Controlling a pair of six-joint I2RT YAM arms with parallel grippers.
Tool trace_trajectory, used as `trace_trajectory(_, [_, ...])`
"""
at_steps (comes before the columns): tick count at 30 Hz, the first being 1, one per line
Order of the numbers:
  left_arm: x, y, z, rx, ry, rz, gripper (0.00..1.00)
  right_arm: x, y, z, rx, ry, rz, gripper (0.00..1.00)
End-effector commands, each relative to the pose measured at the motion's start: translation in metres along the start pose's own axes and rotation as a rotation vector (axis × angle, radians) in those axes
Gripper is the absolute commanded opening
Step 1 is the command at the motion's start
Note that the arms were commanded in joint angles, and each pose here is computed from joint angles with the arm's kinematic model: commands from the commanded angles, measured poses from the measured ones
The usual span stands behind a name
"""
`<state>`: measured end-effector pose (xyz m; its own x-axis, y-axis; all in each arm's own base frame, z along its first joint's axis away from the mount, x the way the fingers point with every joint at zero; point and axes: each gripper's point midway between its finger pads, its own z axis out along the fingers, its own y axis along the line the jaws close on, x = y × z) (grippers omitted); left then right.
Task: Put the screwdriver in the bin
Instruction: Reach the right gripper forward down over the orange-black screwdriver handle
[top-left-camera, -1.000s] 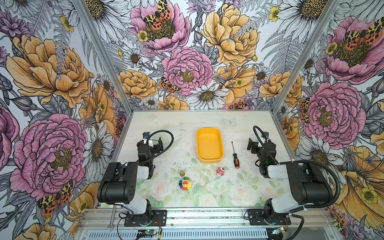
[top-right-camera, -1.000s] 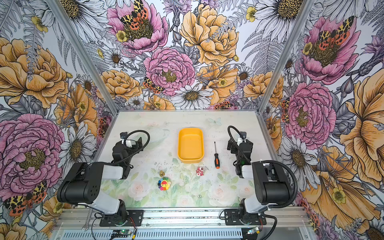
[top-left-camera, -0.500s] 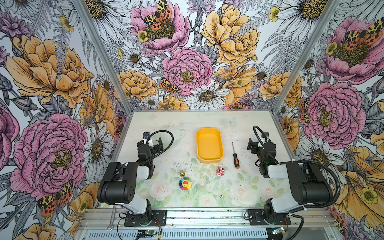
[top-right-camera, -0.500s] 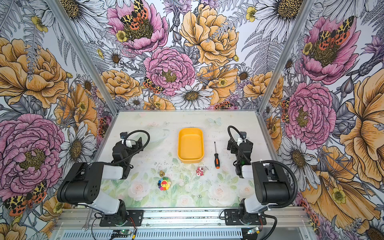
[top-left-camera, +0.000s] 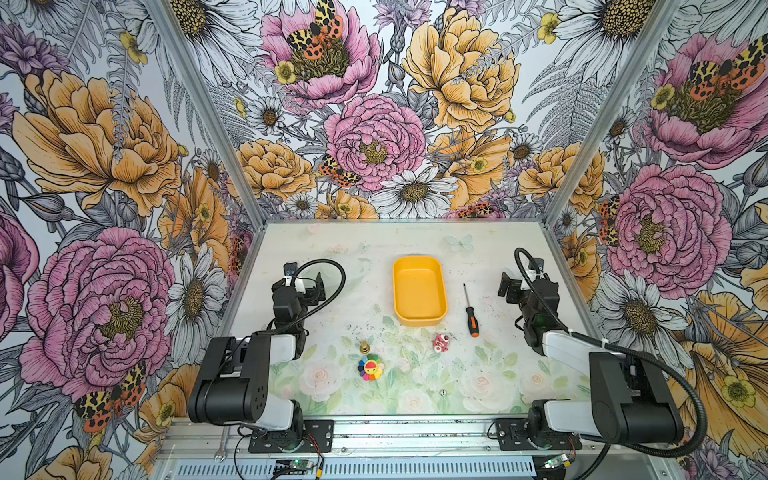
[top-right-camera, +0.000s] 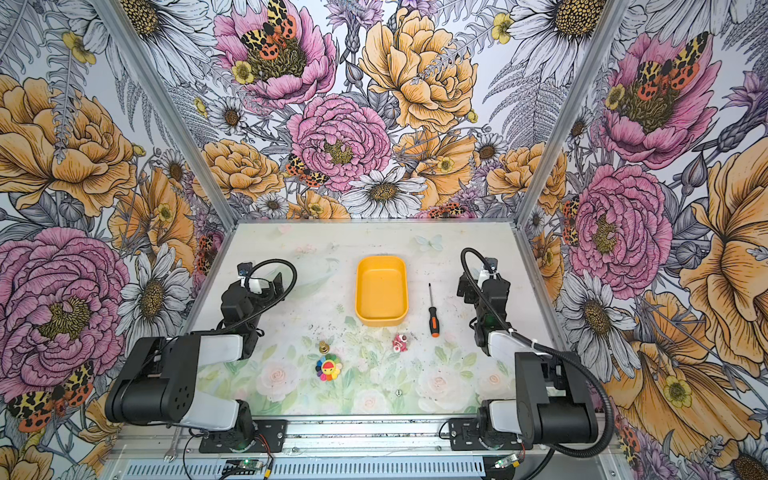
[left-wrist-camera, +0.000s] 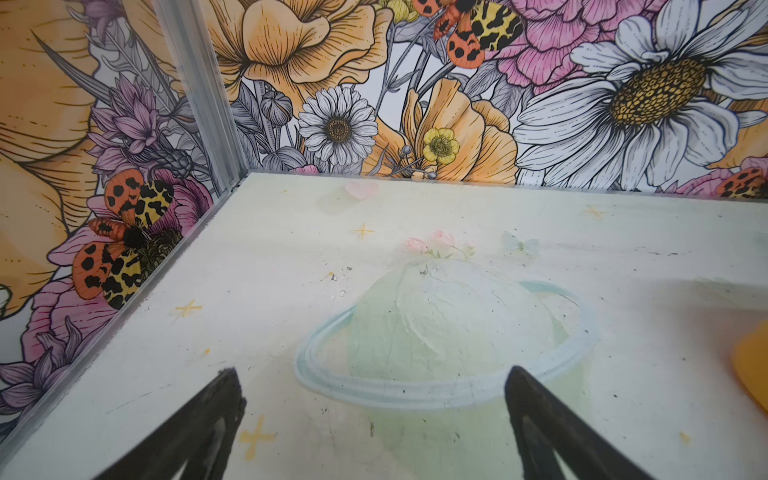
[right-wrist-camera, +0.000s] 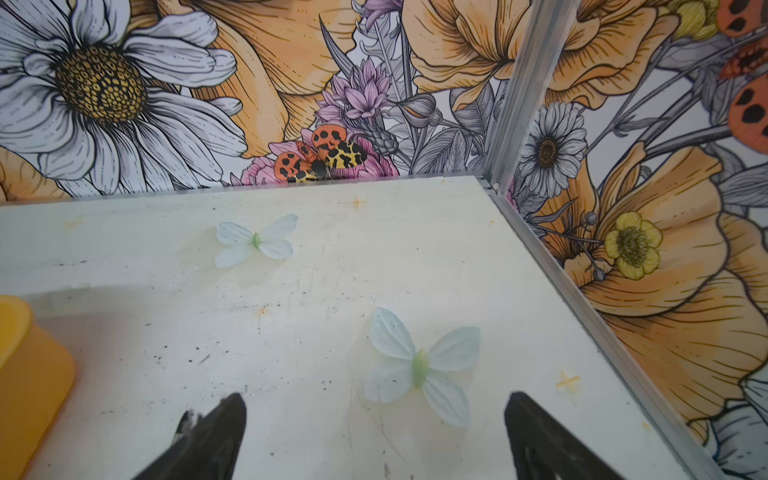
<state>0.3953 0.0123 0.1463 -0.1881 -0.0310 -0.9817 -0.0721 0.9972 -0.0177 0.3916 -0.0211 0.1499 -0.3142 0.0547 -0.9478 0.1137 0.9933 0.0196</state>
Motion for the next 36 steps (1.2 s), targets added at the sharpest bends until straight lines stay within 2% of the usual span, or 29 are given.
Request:
trace_trajectory(1, [-0.028,-0.018,-0.007,0.069,-0.004,0.026,0.99,0.0,0.026,-0.01,-0.126,0.159,0.081,0.97])
trace_trajectory(7, [-0.062,-0.054,-0.032,0.211,0.065,-0.132,0.99,0.03,0.081,-0.031,-0.297,0.379,0.217,0.96])
trace_trajectory(11, [-0.058,-0.081,-0.047,0.276,0.116,-0.206,0.99,0.06,0.109,-0.042,-0.341,0.475,0.266,0.91])
trace_trajectory(14, [-0.04,-0.095,-0.056,0.283,0.153,-0.23,0.99,0.087,0.121,-0.048,-0.335,0.545,0.258,0.9])
trace_trajectory(19, [-0.015,-0.104,-0.064,0.283,0.234,-0.263,0.99,0.118,0.117,-0.057,-0.273,0.606,0.246,0.86])
trace_trajectory(24, [0.002,-0.108,-0.066,0.266,0.335,-0.251,0.99,0.143,0.119,-0.067,-0.249,0.671,0.226,0.81])
trace_trajectory(36, [0.006,-0.12,-0.069,0.265,0.41,-0.231,0.99,0.155,0.121,-0.069,-0.16,0.77,0.147,0.7])
